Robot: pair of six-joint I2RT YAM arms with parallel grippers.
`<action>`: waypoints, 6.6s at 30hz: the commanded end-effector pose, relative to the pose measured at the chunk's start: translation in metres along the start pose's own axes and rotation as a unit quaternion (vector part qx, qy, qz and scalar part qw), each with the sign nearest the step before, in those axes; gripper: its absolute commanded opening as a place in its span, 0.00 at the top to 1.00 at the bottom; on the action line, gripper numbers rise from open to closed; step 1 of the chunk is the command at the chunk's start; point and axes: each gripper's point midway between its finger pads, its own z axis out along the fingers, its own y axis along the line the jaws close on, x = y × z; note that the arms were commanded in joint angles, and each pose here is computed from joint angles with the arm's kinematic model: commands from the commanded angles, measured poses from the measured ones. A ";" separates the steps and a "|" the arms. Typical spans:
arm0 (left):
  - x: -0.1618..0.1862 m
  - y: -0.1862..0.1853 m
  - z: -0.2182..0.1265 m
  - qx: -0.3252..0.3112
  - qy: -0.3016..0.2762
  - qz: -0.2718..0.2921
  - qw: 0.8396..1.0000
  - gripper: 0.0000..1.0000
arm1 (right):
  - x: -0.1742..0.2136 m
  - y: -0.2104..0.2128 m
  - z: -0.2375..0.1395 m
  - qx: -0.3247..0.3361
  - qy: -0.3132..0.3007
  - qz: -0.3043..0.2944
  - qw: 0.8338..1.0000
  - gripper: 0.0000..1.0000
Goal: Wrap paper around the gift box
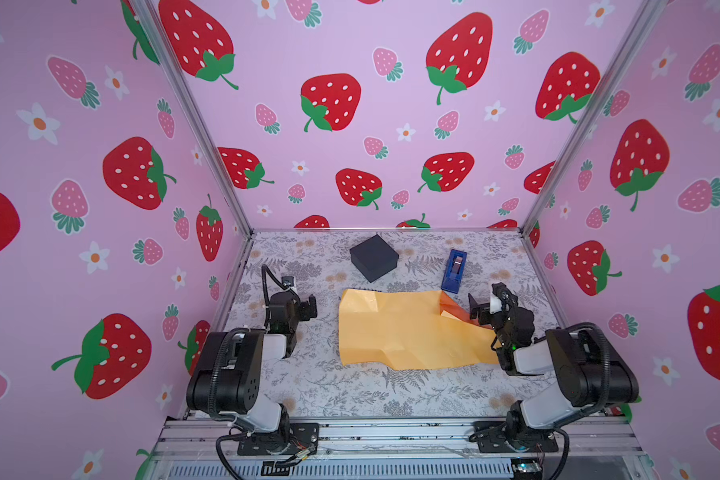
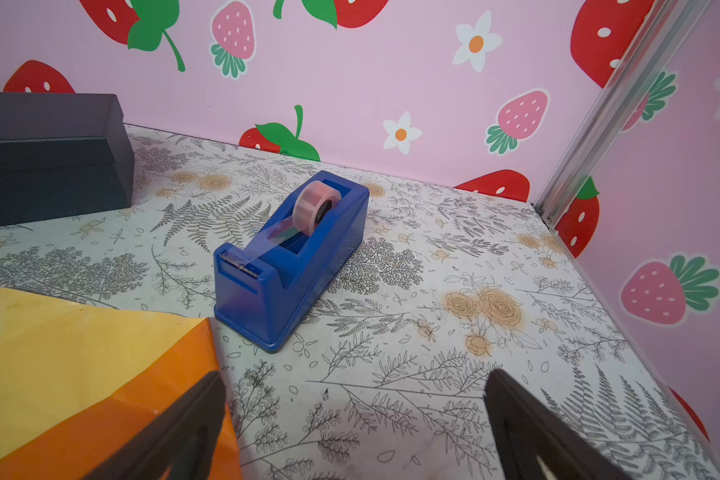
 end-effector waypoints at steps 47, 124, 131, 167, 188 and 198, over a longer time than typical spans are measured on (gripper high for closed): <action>-0.045 0.006 -0.016 -0.023 -0.023 -0.004 0.999 0.02 | -0.022 -0.013 0.004 0.026 0.008 0.008 1.000 0.00; 0.015 -0.091 -0.117 0.187 0.329 -0.154 0.913 1.00 | -0.043 0.084 -0.016 -0.160 0.284 0.265 0.908 0.38; 0.027 -0.116 -0.108 0.260 0.362 -0.215 0.869 0.65 | -0.036 0.085 -0.015 -0.157 0.289 0.264 0.907 0.37; 0.012 -0.106 -0.105 0.251 0.377 -0.192 0.871 1.00 | -0.047 0.099 -0.020 -0.192 0.296 0.282 0.892 0.40; -0.022 -0.018 -0.101 0.086 0.354 -0.162 0.917 0.63 | -0.058 0.185 -0.011 -0.286 0.329 0.266 0.860 0.43; -0.057 -0.106 -0.139 0.183 0.325 -0.110 0.922 0.59 | -0.044 0.229 -0.017 -0.357 0.361 0.270 0.818 0.43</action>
